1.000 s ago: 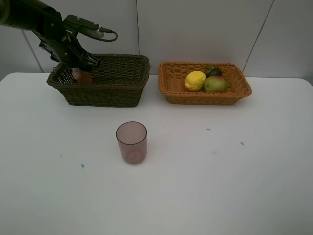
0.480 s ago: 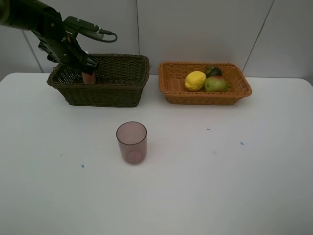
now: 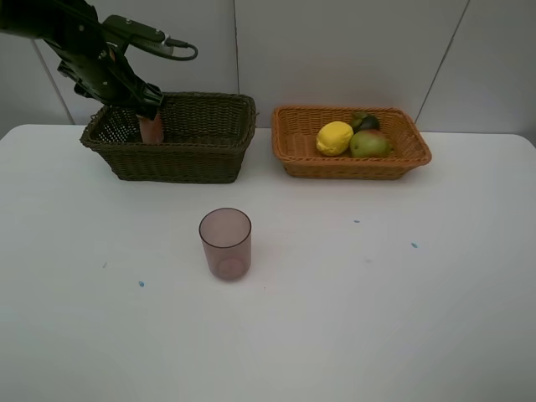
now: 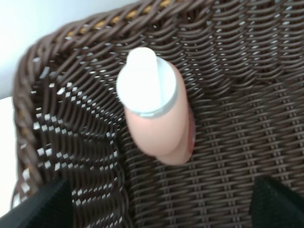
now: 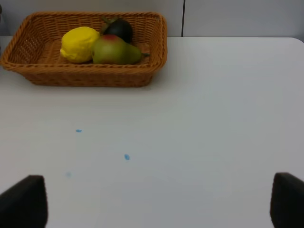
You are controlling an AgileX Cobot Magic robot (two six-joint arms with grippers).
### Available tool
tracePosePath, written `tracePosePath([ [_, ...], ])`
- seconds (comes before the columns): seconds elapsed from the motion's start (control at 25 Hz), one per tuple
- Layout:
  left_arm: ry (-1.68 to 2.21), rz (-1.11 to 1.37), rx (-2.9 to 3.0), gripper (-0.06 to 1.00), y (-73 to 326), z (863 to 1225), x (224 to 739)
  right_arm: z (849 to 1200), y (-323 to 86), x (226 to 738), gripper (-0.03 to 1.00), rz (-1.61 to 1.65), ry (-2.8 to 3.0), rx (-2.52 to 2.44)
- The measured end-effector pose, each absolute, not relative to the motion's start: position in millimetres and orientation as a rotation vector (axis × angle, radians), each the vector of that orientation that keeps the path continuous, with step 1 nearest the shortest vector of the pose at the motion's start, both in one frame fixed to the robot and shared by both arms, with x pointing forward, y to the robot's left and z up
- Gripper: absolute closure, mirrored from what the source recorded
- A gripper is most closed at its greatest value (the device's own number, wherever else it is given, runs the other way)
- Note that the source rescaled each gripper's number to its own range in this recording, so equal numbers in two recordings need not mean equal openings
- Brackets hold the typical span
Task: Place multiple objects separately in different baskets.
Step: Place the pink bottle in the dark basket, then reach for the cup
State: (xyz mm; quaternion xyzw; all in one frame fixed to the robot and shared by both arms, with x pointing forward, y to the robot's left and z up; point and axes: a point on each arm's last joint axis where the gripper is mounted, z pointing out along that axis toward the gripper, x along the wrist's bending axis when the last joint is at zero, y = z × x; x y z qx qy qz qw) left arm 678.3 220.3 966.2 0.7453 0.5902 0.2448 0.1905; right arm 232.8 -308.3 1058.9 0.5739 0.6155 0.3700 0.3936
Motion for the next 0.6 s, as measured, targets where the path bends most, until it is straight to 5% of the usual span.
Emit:
tracePosePath([
  [0.6,1.622,0.57,2.254,-0.04,195.1,1060.0,608.8,1058.9,-308.3,232.8,-0.03,0.94,1.562,1.456],
])
